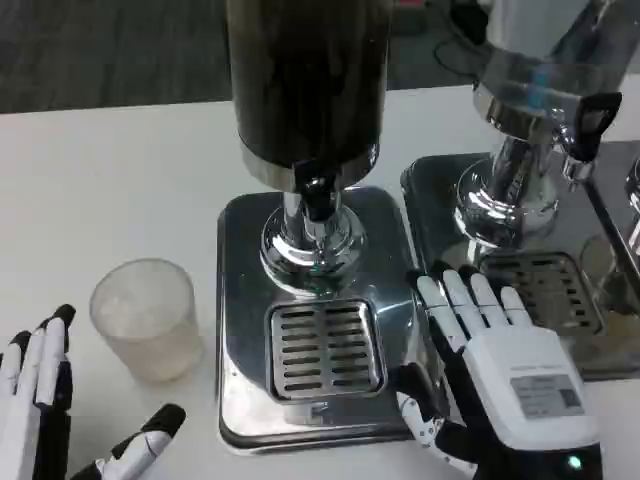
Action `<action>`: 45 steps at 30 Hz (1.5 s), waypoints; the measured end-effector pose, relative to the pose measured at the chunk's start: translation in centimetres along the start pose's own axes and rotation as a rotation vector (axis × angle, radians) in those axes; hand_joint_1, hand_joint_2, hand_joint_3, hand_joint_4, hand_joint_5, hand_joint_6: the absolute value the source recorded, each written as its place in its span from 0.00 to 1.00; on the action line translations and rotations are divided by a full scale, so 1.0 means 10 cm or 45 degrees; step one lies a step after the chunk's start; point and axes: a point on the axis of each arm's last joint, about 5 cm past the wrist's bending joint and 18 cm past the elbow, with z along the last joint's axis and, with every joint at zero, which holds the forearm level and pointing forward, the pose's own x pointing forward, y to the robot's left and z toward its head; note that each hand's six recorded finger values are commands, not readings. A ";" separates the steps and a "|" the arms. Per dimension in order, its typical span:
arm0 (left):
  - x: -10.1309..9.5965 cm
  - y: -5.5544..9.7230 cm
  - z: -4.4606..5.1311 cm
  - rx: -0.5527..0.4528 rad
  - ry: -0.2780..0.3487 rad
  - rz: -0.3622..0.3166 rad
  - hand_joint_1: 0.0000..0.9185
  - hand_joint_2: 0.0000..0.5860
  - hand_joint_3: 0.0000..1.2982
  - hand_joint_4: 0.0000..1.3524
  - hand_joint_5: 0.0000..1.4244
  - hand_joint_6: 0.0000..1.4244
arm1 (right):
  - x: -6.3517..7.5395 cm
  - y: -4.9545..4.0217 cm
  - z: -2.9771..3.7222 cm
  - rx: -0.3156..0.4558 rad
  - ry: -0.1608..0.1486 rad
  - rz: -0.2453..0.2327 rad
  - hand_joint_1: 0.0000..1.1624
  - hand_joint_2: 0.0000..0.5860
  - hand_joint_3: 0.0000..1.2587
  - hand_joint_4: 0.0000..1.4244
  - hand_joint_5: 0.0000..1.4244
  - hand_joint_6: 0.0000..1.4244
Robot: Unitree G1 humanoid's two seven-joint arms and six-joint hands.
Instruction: Grasp the cup under the faucet to collect the drink, then remove the cup.
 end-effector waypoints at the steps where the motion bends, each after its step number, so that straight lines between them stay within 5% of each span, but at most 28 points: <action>1: 0.00 0.00 -0.002 0.000 0.001 -0.001 0.00 0.20 0.00 0.00 0.00 0.00 | 0.00 0.000 0.000 0.000 0.000 0.000 0.39 0.81 0.04 0.00 0.00 0.00; 16: 0.02 0.00 -0.036 -0.016 0.021 0.017 0.00 0.20 0.00 0.00 0.00 0.01 | 0.03 0.014 0.010 -0.006 -0.003 0.000 0.39 0.81 0.04 0.00 0.00 0.00; 20: 0.05 0.05 -0.080 0.018 0.024 0.094 0.00 0.24 0.00 0.03 0.12 0.24 | 0.03 0.020 0.017 -0.014 0.007 0.000 0.39 0.81 0.04 0.00 0.00 0.00; 24: 0.13 0.14 -0.119 0.058 0.014 0.173 0.00 0.13 0.00 0.00 0.00 0.00 | 0.03 0.031 0.039 -0.002 0.018 -0.007 0.39 0.81 0.04 0.00 0.00 0.00; 28: 0.27 0.14 -0.191 0.036 0.016 0.148 0.00 0.00 0.00 0.00 0.00 0.00 | 0.04 0.048 0.071 0.013 0.034 -0.020 0.39 0.81 0.04 0.00 0.00 0.01; 37: 0.52 -0.05 -0.341 -0.190 -0.008 0.035 0.00 0.00 0.00 0.00 0.00 0.00 | 0.02 0.084 0.091 0.018 0.073 -0.033 0.39 0.81 0.04 0.00 0.00 0.01; 45: 0.63 -0.23 -0.357 -0.308 -0.089 -0.001 0.05 0.00 0.00 0.00 0.00 0.00 | 0.01 0.099 0.117 0.023 0.079 -0.037 0.39 0.81 0.04 0.00 0.00 0.01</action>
